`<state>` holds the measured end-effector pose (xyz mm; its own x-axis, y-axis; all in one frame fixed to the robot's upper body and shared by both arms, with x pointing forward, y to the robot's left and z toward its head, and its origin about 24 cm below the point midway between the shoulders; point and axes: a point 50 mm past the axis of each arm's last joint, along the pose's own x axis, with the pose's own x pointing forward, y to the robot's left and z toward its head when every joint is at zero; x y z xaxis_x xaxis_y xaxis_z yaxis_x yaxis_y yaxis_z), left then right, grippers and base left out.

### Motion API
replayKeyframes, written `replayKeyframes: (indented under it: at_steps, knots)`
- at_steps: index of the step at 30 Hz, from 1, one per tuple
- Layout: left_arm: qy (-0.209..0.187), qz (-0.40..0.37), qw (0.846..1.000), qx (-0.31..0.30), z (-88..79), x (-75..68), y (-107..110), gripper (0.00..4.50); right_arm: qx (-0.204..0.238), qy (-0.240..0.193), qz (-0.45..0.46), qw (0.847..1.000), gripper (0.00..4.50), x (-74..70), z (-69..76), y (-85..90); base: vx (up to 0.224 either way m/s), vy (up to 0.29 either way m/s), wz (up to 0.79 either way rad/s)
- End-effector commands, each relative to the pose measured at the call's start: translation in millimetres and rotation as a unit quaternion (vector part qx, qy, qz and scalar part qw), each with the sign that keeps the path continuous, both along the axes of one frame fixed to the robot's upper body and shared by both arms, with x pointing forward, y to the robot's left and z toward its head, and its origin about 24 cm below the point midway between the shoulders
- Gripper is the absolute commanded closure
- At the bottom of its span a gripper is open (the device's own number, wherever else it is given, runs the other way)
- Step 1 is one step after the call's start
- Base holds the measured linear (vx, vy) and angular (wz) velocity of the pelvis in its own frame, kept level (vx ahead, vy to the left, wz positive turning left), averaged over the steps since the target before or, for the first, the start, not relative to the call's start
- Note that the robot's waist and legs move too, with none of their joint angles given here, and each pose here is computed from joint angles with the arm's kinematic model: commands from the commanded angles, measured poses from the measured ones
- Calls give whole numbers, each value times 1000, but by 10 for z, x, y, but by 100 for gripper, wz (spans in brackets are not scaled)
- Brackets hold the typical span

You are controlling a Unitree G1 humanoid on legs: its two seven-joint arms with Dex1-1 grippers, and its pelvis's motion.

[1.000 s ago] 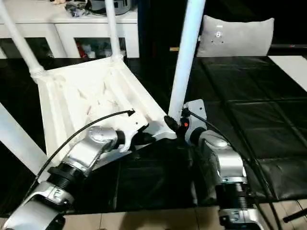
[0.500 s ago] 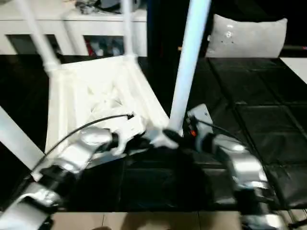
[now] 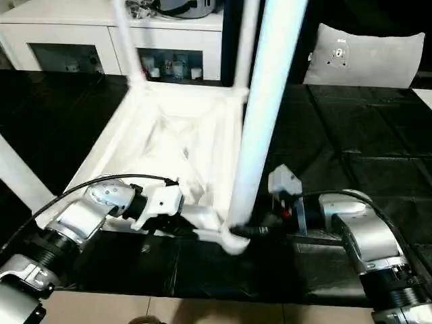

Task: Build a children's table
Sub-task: Rotate leg to tighten

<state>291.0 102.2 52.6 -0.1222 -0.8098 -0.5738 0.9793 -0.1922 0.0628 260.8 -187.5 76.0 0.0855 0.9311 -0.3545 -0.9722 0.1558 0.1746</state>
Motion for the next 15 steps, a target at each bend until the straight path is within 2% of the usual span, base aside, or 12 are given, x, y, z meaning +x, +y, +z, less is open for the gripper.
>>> replayKeyframes:
  at_steps: [1, 10, 15]
  knots:
    - [-11, -52, 999, 10, 54, -20, -87, 450, 3, 2, 20, 1000, 156, -31, 33, 9, 0, 0, 0]
    - [-4, -56, 998, 7, 35, -27, -82, 450, 20, 24, 34, 999, 235, -87, 20, 50, 0, 0, 0]
    - [8, -13, 1000, -9, 28, -4, -112, 450, 54, 33, 5, 998, 246, -82, 17, 137, 0, 0, 0]
